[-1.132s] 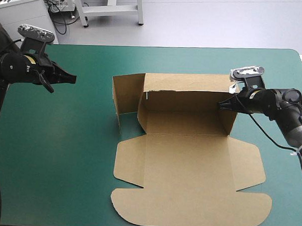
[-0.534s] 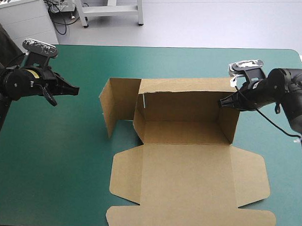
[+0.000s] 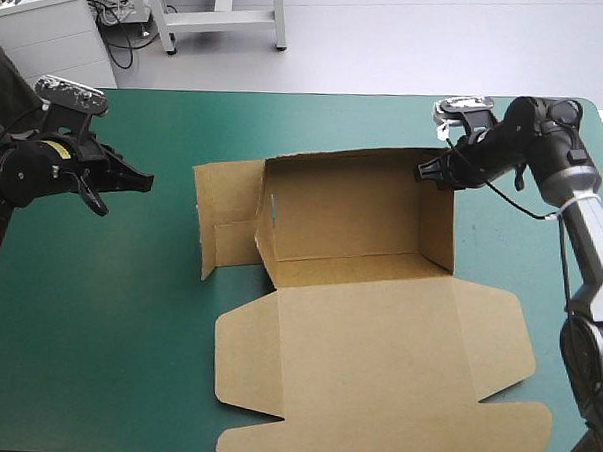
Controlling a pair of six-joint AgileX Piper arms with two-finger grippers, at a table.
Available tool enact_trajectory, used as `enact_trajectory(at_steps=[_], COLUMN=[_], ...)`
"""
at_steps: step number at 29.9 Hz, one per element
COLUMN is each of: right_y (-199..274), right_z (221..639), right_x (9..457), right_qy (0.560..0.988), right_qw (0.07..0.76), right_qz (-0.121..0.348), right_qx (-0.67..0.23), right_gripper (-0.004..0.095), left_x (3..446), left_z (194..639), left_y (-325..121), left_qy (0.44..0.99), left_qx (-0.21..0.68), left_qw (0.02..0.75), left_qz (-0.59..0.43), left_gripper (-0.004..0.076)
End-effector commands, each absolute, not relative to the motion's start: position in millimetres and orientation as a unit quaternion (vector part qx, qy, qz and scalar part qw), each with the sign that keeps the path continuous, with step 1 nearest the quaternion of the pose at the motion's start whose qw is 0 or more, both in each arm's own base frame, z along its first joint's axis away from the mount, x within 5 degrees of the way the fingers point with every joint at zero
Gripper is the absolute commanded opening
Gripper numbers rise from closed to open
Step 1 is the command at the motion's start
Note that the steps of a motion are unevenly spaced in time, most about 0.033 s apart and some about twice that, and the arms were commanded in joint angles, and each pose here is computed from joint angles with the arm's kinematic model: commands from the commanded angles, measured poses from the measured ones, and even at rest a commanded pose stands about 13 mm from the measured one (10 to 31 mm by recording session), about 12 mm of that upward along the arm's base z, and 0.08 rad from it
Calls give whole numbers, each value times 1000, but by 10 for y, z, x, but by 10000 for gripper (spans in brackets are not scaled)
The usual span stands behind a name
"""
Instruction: Fold the box
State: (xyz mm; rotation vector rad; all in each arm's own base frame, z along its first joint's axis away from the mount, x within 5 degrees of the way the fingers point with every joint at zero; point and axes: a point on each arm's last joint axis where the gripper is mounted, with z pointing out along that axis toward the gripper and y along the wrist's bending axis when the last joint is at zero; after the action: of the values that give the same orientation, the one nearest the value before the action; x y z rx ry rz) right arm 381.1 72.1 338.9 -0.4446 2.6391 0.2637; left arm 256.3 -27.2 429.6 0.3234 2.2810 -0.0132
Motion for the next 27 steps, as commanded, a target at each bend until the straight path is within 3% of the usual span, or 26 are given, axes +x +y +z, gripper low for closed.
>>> enact_trajectory(at_steps=[1, 6, 14, 16, 27], right_y=[741, 767, 776, 774, 713], right_z=[3345, 3295, 3434, 3497, 4069], right_x=[3892, 4064, 4099, 4079, 3715], right_qy=[958, 957, 953, 953, 937], right_qw=[204, 209, 225, 226, 294], right_qz=[95, 96, 97, 98, 95], right_qx=[-178, -178, -181, -178, -165], right_gripper=[5, 217, 681, 719, 721], left_x=[2486, 2486, 2486, 2487, 2483], left_z=[4472, 4473, 4473, 4474, 4467], left_y=[-267, -270, -268, -265, -255], left_qy=[884, 884, 884, 884, 886], left_qx=[124, 124, 124, 124, 126], left_qw=[450, 450, 450, 451, 447], left_qz=[-7, -9, -8, -6, 0], left_gripper=[-9, -9, -9, -9, -9])
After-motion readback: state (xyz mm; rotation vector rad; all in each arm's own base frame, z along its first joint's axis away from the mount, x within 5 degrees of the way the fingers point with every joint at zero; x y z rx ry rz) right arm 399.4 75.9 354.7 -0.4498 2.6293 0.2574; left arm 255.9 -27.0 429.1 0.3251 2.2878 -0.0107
